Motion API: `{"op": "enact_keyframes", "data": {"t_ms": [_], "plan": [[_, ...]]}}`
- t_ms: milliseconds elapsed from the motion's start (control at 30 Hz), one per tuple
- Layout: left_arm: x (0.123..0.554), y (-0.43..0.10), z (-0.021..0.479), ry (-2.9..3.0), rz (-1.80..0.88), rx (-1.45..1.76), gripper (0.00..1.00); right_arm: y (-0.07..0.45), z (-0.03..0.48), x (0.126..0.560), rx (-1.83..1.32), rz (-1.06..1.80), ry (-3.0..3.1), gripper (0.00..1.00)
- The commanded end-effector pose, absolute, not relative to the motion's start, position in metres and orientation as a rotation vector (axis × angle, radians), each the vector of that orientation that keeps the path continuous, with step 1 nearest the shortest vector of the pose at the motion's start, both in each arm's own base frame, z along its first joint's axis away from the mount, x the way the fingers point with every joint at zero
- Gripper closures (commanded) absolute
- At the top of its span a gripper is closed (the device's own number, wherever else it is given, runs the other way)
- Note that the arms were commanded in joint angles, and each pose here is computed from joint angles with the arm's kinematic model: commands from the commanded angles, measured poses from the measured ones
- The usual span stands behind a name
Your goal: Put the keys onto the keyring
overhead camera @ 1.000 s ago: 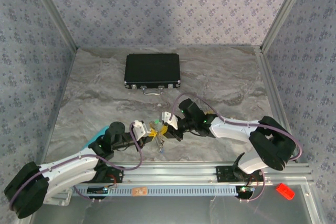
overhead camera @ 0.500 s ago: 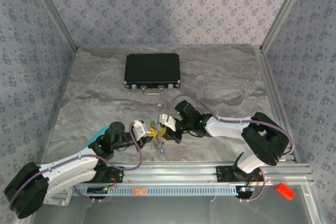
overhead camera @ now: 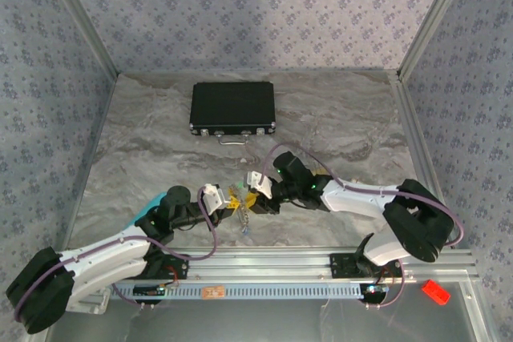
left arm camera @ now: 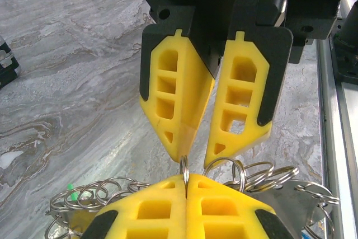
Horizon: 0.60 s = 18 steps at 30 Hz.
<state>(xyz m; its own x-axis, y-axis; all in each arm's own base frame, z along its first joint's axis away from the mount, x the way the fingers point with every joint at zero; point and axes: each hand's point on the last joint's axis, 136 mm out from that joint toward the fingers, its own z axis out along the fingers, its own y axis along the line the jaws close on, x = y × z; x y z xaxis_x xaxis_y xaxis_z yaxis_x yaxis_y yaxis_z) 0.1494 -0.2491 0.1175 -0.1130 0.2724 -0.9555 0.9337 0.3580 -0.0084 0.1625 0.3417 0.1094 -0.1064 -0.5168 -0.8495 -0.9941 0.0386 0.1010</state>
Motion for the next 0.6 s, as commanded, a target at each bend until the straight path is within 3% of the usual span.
{"op": "enact_keyframes", "data": {"t_ms": [0, 300, 567], "plan": [[0.146, -0.254, 0.131, 1.542, -0.854, 1.112, 1.0, 0.342, 0.119, 0.162, -1.529, 0.976, 1.651, 0.78], [0.147, -0.254, 0.132, 1.536, -0.845, 1.116, 1.0, 0.313, 0.094, 0.193, -1.476, 0.707, 1.769, 0.77], [0.146, -0.255, 0.132, 1.534, -0.851, 1.121, 1.0, 0.333, 0.138, 0.168, -1.514, 0.938, 1.617, 0.77]]}}
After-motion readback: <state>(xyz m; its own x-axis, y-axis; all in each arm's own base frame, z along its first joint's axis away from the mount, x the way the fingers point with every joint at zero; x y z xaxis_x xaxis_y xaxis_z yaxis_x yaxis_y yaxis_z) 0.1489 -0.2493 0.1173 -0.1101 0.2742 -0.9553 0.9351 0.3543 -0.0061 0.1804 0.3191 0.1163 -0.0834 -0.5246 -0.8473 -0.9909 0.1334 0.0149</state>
